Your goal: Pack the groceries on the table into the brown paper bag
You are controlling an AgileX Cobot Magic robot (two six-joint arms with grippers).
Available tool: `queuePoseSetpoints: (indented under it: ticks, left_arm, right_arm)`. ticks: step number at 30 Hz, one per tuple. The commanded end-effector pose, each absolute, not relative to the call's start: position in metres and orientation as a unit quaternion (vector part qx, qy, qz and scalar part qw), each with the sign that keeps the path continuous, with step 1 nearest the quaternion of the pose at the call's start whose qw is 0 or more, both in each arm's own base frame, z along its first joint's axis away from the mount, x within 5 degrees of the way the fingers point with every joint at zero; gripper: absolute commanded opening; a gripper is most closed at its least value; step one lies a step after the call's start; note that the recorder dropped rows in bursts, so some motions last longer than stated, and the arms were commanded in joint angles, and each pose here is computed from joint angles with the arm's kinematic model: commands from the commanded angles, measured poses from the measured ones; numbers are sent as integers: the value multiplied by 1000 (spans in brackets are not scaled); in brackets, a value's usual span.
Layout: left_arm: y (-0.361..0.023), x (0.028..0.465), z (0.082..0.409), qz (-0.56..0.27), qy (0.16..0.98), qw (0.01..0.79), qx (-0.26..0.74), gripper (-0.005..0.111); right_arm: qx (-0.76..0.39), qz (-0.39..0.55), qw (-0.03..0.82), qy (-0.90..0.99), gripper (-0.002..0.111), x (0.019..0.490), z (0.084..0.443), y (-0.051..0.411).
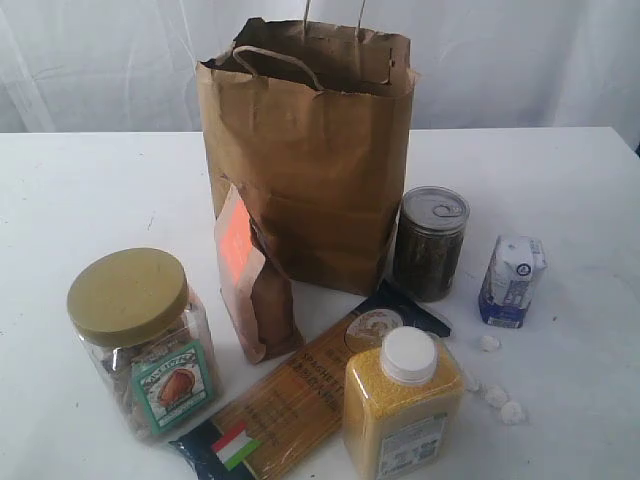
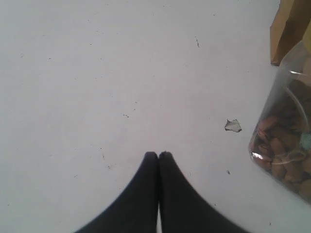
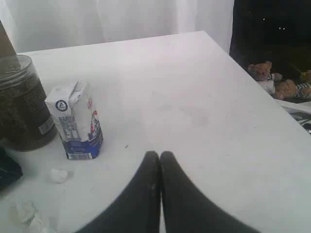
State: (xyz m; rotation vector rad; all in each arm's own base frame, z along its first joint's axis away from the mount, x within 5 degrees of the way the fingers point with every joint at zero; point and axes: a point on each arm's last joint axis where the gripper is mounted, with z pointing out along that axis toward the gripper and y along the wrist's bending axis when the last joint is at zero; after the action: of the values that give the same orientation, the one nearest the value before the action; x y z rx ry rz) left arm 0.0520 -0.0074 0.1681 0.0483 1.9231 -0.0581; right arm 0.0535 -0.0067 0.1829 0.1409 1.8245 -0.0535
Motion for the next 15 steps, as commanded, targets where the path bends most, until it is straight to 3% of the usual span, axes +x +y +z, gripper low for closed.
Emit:
queuePoseSetpoints:
  ticks: [1,6,11,15]
  left_arm:
    - [-8,52,167,-28,820,572,18,0]
    - [-8,52,167,-28,820,572,18,0]
    - [-8,52,167,-28,820,572,18,0]
    - [-8,52,167,-28,820,572,18,0]
  right_arm:
    - [63,-28,614,786,0,53,183,-7]
    - [-46,-143,618,772,0,54,187,-11]
    - [31,-45,757,651,0,55,219,-6]
    - [12,-60,824,563,0,50,238,-4]
